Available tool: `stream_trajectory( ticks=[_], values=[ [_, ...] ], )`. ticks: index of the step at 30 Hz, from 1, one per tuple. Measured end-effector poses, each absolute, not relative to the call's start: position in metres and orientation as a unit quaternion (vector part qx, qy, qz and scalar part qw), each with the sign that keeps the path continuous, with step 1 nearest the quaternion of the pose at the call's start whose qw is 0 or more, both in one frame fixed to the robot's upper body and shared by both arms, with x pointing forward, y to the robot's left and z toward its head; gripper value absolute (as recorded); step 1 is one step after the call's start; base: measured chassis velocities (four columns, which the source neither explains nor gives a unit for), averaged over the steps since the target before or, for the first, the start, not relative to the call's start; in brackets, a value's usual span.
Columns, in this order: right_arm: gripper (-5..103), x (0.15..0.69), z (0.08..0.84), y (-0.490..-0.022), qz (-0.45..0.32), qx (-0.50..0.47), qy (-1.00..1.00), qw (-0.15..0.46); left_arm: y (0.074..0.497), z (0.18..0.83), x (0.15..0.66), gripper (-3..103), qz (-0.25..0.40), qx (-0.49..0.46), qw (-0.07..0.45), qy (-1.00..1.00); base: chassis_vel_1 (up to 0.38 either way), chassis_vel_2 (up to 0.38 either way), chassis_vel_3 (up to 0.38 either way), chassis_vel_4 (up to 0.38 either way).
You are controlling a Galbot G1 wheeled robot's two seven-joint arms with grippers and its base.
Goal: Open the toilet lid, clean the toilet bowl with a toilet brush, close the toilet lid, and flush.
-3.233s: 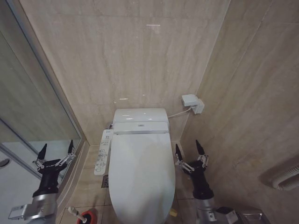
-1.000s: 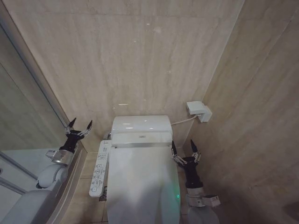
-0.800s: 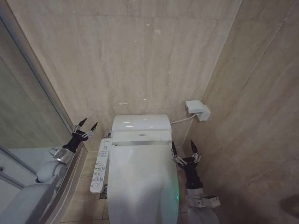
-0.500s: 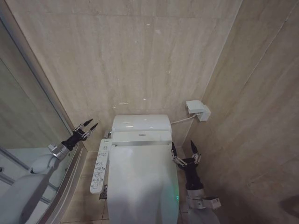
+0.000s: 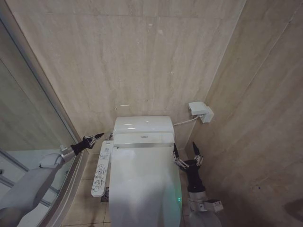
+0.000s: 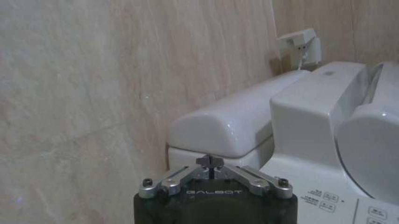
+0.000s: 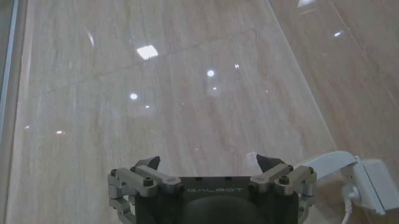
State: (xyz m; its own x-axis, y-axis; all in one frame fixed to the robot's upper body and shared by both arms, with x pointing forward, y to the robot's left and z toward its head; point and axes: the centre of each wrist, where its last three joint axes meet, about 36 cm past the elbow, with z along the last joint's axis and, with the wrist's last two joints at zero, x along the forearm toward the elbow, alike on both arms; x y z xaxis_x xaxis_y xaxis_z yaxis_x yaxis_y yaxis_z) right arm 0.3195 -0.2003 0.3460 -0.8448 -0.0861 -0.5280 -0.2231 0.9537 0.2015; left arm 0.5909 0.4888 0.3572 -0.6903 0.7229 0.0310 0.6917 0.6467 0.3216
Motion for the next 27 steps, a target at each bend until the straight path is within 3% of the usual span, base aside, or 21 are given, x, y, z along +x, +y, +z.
stream_trajectory(
  ticks=[1,27],
  values=[
    [100,0.320,0.346,-0.201,0.128,-0.081,0.952,0.266,0.485,0.355,0.595,0,0.156,0.393,0.048,0.905,0.000,0.000,0.000,0.000],
    [100,0.322,0.340,-0.201,0.131,-0.075,0.953,0.262,0.465,0.341,0.611,0,0.178,0.389,0.016,0.904,0.000,0.000,0.000,0.000]
  ],
)
